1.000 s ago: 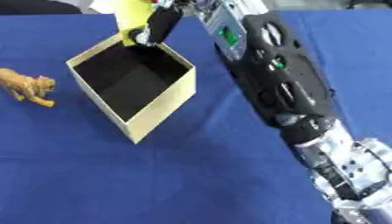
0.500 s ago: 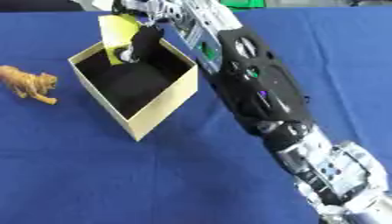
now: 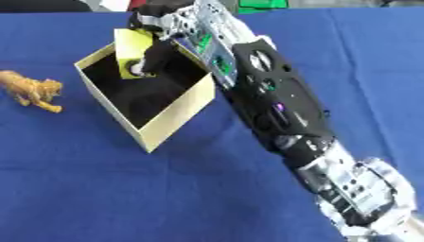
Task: Pick up objects on the table and place them in the box.
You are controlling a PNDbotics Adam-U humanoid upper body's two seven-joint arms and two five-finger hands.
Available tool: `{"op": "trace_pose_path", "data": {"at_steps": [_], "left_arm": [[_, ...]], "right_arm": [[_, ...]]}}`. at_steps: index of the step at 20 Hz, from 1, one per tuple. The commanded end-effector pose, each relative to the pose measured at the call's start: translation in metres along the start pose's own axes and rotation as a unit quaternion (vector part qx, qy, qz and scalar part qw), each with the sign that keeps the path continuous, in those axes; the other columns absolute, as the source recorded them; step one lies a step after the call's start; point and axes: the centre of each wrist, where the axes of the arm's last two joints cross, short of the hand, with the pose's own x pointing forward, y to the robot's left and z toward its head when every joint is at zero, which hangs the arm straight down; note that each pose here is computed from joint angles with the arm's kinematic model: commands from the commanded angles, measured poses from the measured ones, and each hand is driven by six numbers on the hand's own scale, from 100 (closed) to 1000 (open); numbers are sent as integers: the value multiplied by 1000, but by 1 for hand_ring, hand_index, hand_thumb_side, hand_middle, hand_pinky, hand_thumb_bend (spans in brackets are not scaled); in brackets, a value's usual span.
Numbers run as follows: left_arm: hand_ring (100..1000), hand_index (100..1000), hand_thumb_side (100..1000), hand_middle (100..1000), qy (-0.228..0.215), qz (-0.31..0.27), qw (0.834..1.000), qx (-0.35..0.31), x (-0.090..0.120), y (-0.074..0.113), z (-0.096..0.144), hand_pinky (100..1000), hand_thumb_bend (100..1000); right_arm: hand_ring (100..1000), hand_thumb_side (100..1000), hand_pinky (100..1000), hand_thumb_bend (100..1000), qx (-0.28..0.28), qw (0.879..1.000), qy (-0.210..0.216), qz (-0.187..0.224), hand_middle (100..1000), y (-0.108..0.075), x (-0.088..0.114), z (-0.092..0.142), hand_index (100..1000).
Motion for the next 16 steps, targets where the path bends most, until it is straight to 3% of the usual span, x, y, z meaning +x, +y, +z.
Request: {"op": "trace_pose_path", "data": {"at_steps": [1, 4, 5, 7, 16], "left_arm": [[711, 758, 927, 670, -13, 5, 1000, -5, 5, 0, -6, 731, 261], [711, 758, 926, 670, -13, 5, 1000, -4, 5, 0, -6, 732, 261], [711, 757, 925, 669, -13, 5, 1000, -4, 5, 0, -6, 732, 259], [711, 757, 924, 669, -13, 5, 1000, -5, 5, 0, -6, 732, 259], [711, 757, 918, 667, -12, 5, 1000, -5, 5, 0, -5, 732, 253]], "right_arm": [[991, 602, 922, 122, 4, 1000, -4, 22, 868, -9, 3, 2, 980], [1000, 614, 933, 156, 13, 999, -2, 39, 896, -11, 3, 4, 1000], [1000, 667, 962, 257, 16, 999, 1, 43, 975, -11, 2, 5, 1000], [1000, 703, 970, 305, 23, 998, 13, 56, 1000, -12, 1, 5, 1000], [1000, 700, 981, 355, 19, 996, 33, 78, 1000, -14, 0, 8, 1000]]}}
